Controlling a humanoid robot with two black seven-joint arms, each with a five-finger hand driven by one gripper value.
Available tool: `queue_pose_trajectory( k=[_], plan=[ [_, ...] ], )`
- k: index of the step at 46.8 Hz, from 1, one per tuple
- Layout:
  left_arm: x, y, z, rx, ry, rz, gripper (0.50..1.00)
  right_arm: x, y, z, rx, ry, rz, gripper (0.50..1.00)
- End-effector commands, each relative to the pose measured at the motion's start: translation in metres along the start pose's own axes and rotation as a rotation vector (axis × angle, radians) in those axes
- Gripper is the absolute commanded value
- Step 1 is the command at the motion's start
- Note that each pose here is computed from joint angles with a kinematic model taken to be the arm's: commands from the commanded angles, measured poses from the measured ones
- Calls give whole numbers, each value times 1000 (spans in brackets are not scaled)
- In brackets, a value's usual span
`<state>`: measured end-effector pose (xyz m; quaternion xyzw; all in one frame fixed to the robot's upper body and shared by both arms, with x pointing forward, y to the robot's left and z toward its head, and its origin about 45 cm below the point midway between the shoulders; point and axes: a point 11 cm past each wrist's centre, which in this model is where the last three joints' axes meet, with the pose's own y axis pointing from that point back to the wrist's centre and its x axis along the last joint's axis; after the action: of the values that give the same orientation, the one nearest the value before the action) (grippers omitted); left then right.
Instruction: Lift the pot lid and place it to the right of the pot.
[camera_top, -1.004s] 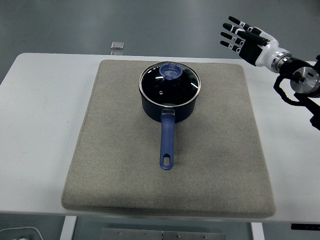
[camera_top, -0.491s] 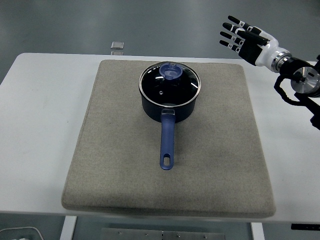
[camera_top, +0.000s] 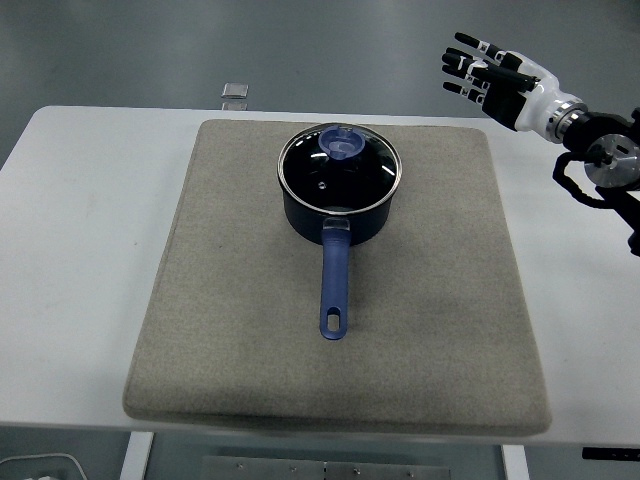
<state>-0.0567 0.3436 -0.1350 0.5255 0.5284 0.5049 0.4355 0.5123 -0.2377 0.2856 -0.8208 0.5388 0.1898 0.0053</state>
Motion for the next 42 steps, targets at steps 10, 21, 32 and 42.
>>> queue_pose_trajectory(
  k=[10,21,32,42],
  plan=[
    [0,0,0,0,0,0,1000,-3,1,3,-45,199,-30,915],
    [0,0,0,0,0,-2,1000,-25,-3,-8,-55,392,-90,915],
    [0,0,0,0,0,0,1000,-55,-7,-20,-46,593,-166,915],
    [0,0,0,0,0,0,1000,-69,-4,-30,-41,792,-209,915]
  ],
)
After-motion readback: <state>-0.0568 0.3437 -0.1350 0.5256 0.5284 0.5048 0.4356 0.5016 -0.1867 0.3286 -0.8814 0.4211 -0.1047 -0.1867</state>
